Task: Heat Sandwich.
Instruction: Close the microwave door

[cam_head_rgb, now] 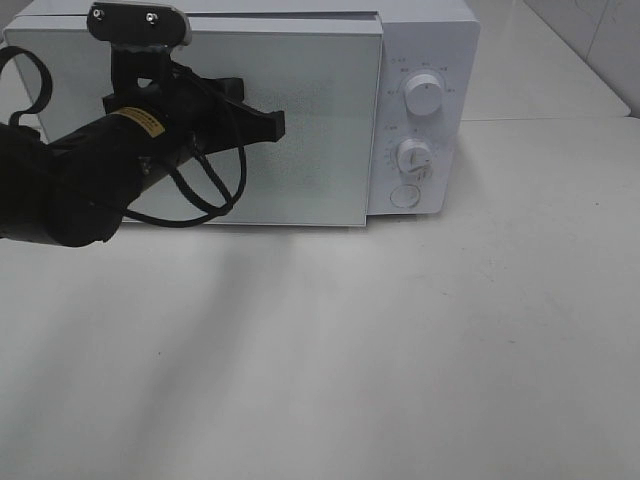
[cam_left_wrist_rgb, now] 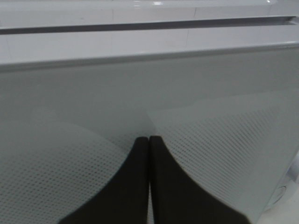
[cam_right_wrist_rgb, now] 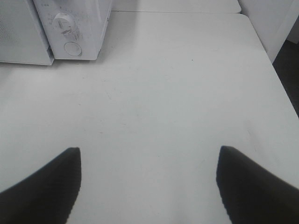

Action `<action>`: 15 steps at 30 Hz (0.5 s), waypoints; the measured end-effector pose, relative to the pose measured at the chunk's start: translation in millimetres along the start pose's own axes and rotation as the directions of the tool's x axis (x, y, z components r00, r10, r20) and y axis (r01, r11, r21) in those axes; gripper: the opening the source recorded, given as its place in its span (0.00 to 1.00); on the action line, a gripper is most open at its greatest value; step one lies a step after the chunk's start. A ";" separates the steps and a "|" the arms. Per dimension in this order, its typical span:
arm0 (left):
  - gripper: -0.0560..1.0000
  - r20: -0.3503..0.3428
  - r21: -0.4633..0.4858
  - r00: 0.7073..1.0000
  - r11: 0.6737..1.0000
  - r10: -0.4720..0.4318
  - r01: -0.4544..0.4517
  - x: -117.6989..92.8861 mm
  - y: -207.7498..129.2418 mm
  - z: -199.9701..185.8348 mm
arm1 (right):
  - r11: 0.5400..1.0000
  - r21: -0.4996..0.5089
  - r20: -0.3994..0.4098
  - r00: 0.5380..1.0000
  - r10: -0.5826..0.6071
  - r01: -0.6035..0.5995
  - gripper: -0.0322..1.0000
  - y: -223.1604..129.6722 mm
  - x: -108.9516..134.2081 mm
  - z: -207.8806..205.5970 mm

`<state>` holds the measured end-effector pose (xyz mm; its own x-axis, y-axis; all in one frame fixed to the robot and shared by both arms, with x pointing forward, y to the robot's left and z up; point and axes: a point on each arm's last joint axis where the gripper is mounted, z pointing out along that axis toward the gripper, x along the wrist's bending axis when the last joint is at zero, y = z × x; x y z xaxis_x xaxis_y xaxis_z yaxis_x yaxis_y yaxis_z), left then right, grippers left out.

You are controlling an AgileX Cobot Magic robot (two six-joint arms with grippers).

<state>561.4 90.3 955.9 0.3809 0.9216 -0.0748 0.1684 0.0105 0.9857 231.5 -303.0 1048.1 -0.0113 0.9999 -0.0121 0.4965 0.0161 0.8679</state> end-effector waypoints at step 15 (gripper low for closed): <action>0.05 0.015 0.042 0.999 0.999 0.028 -0.029 -24.4 -4.9 28.2 | 1.000 0.000 0.000 1.000 0.000 0.000 0.77 0.0 0.0 0.0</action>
<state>576.9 56.8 948.6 0.3992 0.9156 -0.0493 0.1950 -0.0322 0.9803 231.5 -303.0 1048.1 -0.0113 0.9999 -0.0121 0.4965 0.0161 0.8679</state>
